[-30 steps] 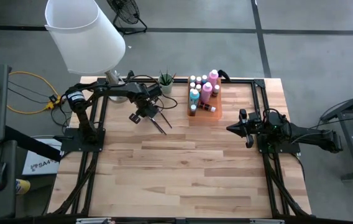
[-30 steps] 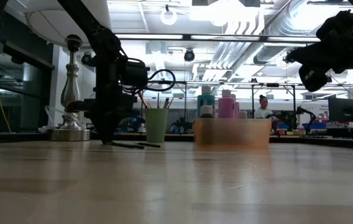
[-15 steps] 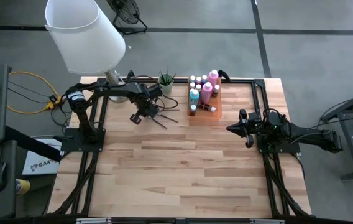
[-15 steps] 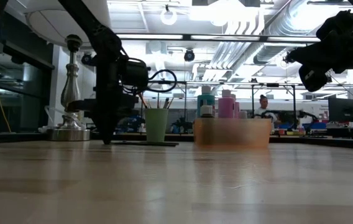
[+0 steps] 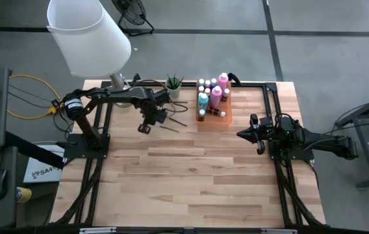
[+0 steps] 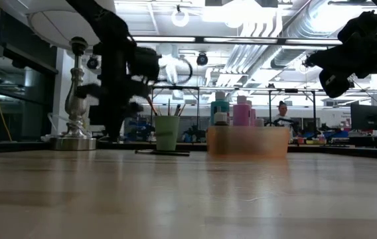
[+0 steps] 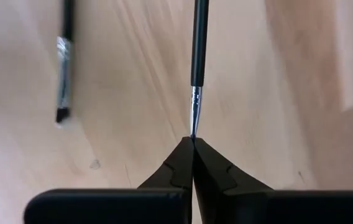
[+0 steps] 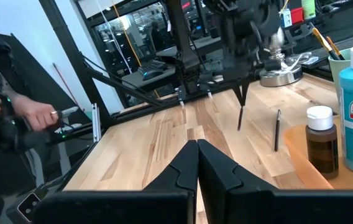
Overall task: Pick & Place Paint Supplies
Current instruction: Put the black paint brush into the green cup
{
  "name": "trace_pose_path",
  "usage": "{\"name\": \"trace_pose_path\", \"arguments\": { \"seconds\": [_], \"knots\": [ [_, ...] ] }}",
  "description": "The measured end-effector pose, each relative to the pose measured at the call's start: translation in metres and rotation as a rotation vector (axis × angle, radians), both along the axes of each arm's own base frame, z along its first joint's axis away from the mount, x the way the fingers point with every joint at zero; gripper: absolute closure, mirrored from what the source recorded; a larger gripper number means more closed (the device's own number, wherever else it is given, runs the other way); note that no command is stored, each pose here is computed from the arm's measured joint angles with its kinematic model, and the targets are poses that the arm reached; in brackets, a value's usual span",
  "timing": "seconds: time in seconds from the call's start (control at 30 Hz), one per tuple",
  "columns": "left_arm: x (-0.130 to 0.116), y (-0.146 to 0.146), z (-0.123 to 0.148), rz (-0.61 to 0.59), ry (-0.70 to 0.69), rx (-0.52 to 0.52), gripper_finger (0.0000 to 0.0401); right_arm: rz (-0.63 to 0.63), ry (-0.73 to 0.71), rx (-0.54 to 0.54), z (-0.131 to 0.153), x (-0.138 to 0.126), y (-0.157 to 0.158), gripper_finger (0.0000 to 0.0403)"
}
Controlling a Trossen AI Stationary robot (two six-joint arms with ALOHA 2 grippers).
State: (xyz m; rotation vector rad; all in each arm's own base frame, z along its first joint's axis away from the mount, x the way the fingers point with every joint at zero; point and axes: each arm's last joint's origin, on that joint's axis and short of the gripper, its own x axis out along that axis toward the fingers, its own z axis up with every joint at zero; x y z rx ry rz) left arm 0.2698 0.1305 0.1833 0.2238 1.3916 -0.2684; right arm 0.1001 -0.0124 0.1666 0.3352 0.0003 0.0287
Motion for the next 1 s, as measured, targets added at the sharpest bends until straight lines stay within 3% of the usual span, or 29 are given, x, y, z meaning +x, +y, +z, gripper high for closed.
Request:
{"name": "trace_pose_path", "arguments": {
  "seconds": [0.3, 0.5, 0.63, 0.77, 1.0],
  "knots": [
    [0.012, 0.003, 0.055, 0.254, -0.257, -0.074, 0.0401, 0.000, 0.000, 0.000, 0.000, 0.000, 0.000, 0.0401],
    [0.019, 0.015, 0.082, 0.466, -0.393, -0.315, 0.0401, 0.000, 0.000, 0.000, 0.000, 0.000, 0.000, 0.0401],
    [0.021, 0.027, 0.089, 0.618, -0.474, -0.533, 0.0401, 0.000, -0.001, 0.000, 0.000, 0.000, 0.000, 0.0401],
    [0.023, 0.039, 0.097, 0.719, -0.552, -0.687, 0.0401, 0.000, 0.000, 0.000, 0.000, 0.000, 0.000, 0.0401],
    [0.028, 0.049, 0.110, 0.767, -0.642, -0.868, 0.0401, 0.000, 0.000, 0.000, 0.000, 0.000, 0.000, 0.0401]
  ]
}}
